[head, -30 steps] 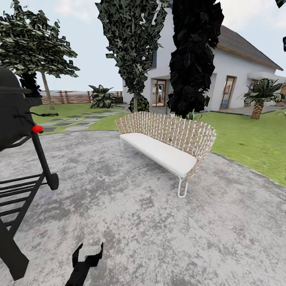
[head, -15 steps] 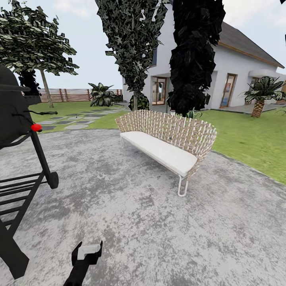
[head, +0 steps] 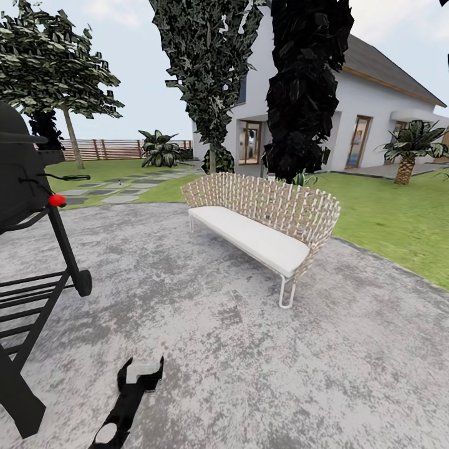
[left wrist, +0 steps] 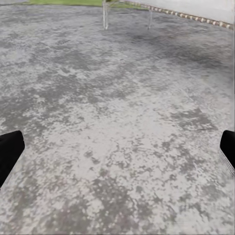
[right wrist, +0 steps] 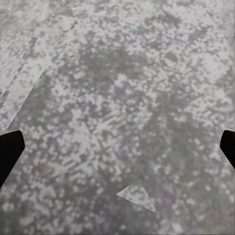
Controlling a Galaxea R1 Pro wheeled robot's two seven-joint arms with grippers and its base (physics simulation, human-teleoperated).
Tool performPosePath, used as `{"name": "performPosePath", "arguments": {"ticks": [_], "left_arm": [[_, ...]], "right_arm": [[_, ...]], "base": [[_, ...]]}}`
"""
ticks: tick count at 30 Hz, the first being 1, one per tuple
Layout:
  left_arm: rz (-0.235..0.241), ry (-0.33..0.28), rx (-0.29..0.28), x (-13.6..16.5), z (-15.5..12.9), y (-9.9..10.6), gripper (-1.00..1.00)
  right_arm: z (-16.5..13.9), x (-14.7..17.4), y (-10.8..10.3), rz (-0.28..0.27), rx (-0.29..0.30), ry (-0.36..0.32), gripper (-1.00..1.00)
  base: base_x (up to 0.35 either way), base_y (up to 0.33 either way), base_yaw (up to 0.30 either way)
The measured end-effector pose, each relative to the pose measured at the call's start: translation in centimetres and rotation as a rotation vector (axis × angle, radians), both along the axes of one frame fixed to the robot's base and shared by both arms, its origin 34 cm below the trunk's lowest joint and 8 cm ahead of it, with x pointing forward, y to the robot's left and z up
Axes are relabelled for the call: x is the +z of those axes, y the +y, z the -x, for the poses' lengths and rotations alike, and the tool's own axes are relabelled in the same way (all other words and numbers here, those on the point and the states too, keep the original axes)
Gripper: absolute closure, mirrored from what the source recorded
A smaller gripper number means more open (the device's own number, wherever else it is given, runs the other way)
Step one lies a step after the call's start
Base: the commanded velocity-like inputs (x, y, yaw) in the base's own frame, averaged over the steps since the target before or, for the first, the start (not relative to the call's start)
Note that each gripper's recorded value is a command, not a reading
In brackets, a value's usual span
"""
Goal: In the garden, pick up the pesticide atomizer on the floor and spray pesticide onto both trees until each tree trunk is fully covered.
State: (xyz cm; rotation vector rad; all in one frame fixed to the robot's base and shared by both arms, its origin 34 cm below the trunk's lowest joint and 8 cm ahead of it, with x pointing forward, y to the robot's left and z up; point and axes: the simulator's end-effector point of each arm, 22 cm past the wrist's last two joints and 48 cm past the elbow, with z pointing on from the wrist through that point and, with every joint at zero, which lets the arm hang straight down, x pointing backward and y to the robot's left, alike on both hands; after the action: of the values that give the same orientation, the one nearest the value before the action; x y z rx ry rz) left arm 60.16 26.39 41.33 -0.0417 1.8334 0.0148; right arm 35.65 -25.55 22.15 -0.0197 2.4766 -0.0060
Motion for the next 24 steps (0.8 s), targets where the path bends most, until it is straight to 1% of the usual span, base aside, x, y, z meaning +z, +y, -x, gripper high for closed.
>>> {"name": "performPosePath", "arguments": {"ticks": [1, 2, 3, 4, 5, 10, 17, 22, 23, 24], "left_arm": [[0.001, -0.02, -0.001, 3.3, -2.6, 0.0, -1.0], [0.0, -0.095, -0.002, 7.0, -4.3, 0.0, -1.0], [-0.001, -0.096, -0.003, 7.1, -4.4, 0.0, -1.0], [-0.001, -0.096, -0.002, 7.1, -4.5, 0.0, -1.0], [-0.001, -0.097, -0.002, 7.2, -4.5, 0.0, -1.0], [-0.002, -0.098, -0.001, 7.3, -4.7, 0.1, -1.0], [-0.004, -0.096, -0.005, 7.3, -4.7, 0.0, -1.0], [-0.005, -0.095, -0.003, 7.3, -4.7, 0.1, -1.0], [-0.005, -0.102, -0.002, 7.7, -4.1, 0.2, -1.0], [-0.005, -0.065, -0.003, 6.1, -5.0, 0.1, -1.0]], "right_arm": [[-1.4, 0.7, 0.0, 0.001, -0.001, 0.041, -1.0], [-7.5, 5.7, 0.0, -0.001, 0.001, -0.118, -1.0], [-12.1, 10.8, 0.1, -0.002, 0.003, -0.259, -1.0], [-11.7, 10.2, 0.1, -0.001, 0.002, -0.243, -1.0], [-11.7, 10.2, 0.1, -0.001, 0.003, -0.242, -1.0], [-12.3, 11.0, -0.4, 0.015, 0.013, -0.26, -1.0], [-12.5, 11.3, -0.7, 0.015, 0.002, -0.268, -1.0], [-12.5, 11.3, -1.1, 0.019, -0.006, -0.269, -1.0], [-12.1, 11.6, -1.1, 0.018, -0.007, -0.276, -1.0], [-12.5, 10.6, -1.1, 0.018, -0.007, -0.24, -1.0]], "base": [[0.0, 0.0, 0.0], [0.0, 0.0, 0.0], [0.0, 0.0, 0.0], [0.0, 0.0, 0.0], [0.0, 0.0, 0.0], [0.0, 0.0, 0.0], [0.007, 0.0, 0.0], [0.222, 0.0, 0.0], [0.299, 0.0, 0.0], [0.305, 0.0, 0.0]]}}
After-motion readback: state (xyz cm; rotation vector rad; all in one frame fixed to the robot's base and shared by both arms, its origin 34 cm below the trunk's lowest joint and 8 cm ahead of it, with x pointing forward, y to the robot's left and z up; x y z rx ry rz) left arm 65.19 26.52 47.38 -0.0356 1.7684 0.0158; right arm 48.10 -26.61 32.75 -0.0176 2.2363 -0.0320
